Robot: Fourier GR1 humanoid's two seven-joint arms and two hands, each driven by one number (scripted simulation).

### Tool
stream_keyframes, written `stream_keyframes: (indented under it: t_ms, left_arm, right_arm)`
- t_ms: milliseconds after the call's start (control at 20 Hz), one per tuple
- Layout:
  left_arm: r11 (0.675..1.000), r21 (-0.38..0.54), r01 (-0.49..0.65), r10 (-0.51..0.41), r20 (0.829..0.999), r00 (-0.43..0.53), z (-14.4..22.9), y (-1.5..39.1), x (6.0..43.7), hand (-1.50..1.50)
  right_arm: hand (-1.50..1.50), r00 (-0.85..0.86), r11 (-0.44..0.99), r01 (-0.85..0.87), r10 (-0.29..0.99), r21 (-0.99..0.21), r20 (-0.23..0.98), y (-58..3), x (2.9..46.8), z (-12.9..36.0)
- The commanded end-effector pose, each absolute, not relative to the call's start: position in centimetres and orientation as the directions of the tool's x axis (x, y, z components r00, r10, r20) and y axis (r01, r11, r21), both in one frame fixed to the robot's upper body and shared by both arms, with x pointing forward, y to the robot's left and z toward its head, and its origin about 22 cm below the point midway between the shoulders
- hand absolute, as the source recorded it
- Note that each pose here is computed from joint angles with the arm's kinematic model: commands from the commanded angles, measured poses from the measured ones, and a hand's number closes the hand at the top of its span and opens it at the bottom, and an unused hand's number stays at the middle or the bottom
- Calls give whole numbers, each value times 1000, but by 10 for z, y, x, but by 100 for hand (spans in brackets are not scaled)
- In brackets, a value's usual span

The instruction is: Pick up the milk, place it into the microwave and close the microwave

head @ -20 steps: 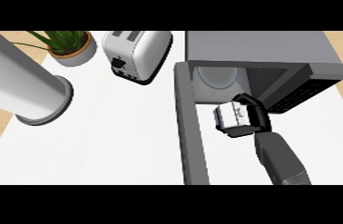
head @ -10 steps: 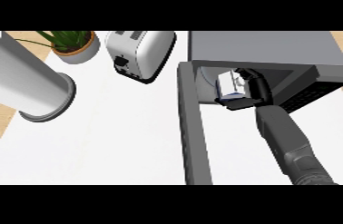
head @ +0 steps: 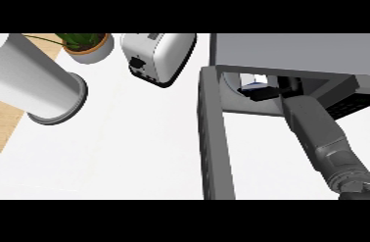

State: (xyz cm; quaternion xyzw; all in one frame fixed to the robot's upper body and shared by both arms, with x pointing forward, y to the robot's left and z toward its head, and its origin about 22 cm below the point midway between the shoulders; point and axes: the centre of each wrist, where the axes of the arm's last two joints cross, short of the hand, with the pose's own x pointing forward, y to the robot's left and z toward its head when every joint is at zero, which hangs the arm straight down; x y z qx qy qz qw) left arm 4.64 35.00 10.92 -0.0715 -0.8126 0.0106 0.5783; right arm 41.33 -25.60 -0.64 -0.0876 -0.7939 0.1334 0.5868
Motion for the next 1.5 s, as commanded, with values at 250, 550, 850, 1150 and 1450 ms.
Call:
stream_keyframes:
  t_ms: [250,550,850,1150,1450]
  left_arm:
    - [980,-99,170,158,912,-378,122,344,59,-150]
    - [980,-93,177,154,917,-369,119,352,65,-150]
    - [976,-101,192,169,910,-379,123,348,68,-150]
    - [974,-59,217,142,911,-388,127,353,77,-150]
    - [976,-65,207,143,911,-387,125,357,80,-150]
  right_arm:
    - [150,-275,879,167,477,-447,835,-260,435,34]
    - [150,-247,852,229,518,-471,819,-281,439,49]
    - [150,-233,834,277,540,-477,809,-294,436,49]
    - [150,-236,829,296,544,-474,805,-295,441,61]
    - [150,-220,821,316,551,-476,805,-309,437,61]
